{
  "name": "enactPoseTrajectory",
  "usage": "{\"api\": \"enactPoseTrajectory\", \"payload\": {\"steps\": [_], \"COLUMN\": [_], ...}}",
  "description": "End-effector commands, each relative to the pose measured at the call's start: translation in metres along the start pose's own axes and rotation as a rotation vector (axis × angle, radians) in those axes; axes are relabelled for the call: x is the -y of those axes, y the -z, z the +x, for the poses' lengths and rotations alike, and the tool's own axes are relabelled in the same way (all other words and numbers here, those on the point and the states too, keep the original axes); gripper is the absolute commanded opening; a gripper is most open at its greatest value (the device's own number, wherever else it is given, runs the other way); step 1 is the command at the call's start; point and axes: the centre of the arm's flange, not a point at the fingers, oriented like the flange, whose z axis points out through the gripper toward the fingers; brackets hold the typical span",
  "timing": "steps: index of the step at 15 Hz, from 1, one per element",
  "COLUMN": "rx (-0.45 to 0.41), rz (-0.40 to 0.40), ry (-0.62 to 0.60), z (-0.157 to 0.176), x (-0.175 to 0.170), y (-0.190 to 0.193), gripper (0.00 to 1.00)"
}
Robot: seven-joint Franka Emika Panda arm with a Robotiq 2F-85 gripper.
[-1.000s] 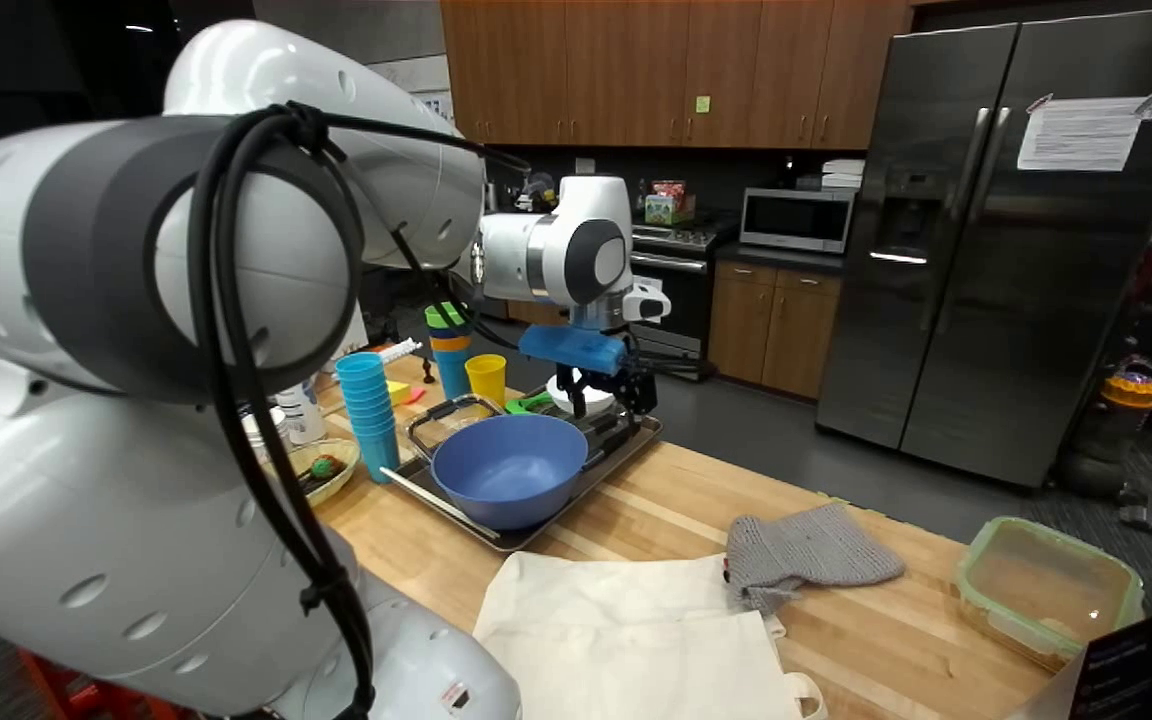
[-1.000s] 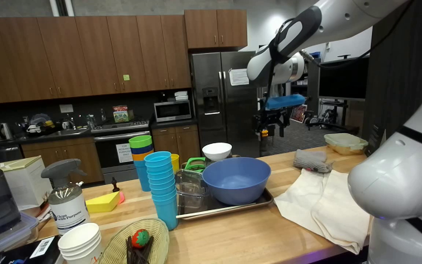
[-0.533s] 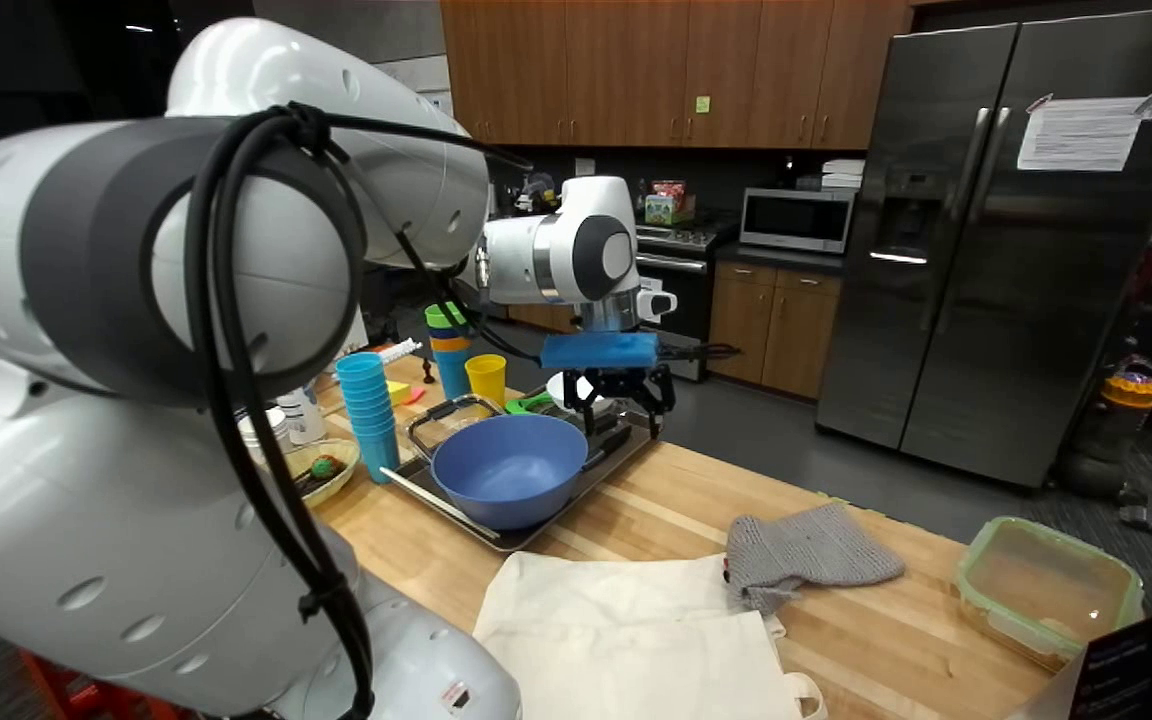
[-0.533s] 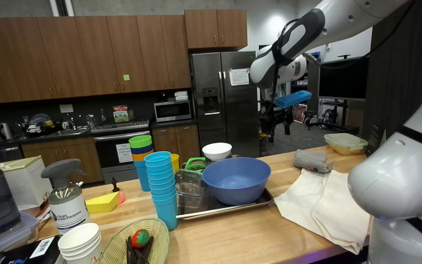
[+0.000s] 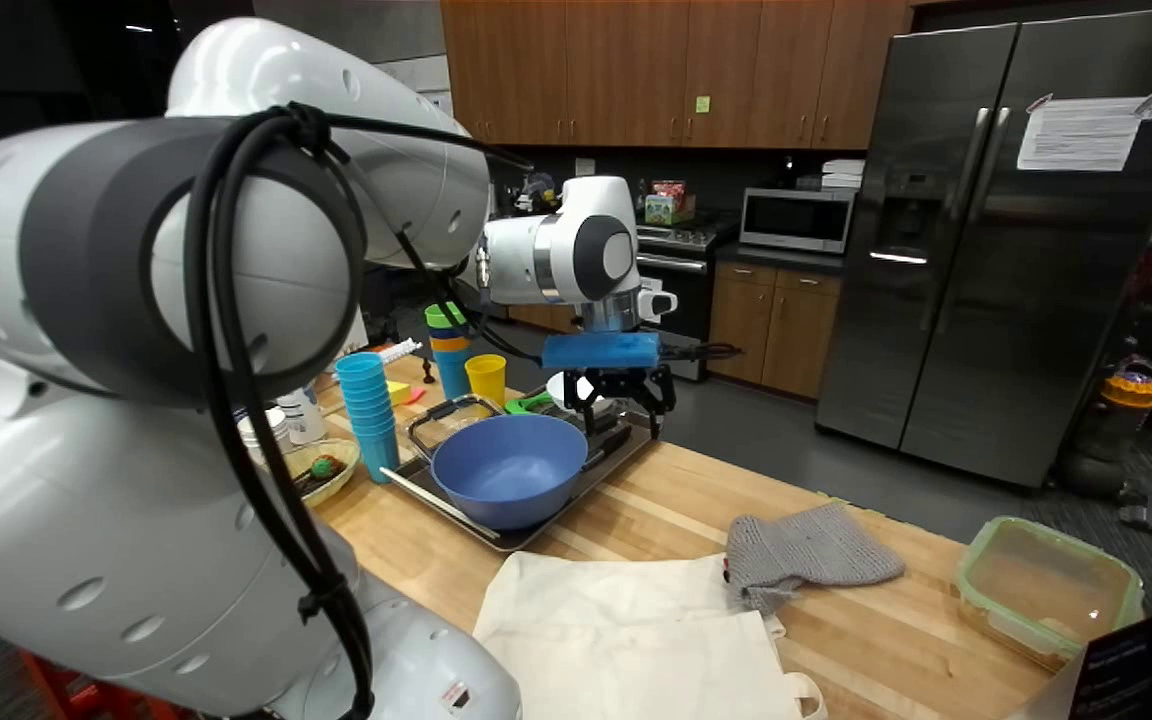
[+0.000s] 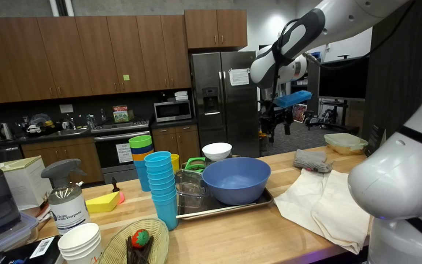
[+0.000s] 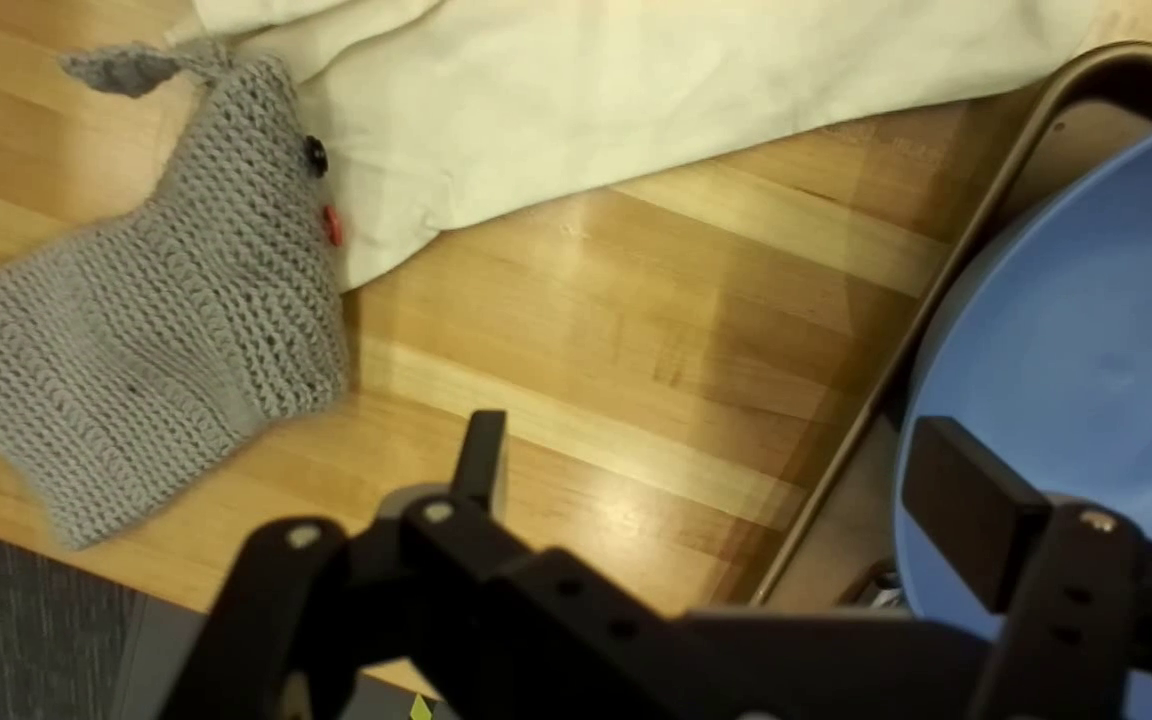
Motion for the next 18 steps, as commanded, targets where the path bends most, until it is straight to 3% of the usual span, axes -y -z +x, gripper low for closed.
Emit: {"api": "enactPoseTrajectory", "payload": {"steps": [1, 7, 14, 18], "rx": [0.0, 0.02, 0.08, 0.083], "rz": [0.0, -0.017, -0.123, -0.155], "ry": [0.0, 0.068, 0.27, 0.295], "z": [0.0, -0.003, -0.008, -0.008], "x": [0.0, -0.001, -0.01, -0.011], "y": [0.0, -0.002, -0.004, -0.004], "gripper": [1.0, 1.0, 1.0, 1.0]}}
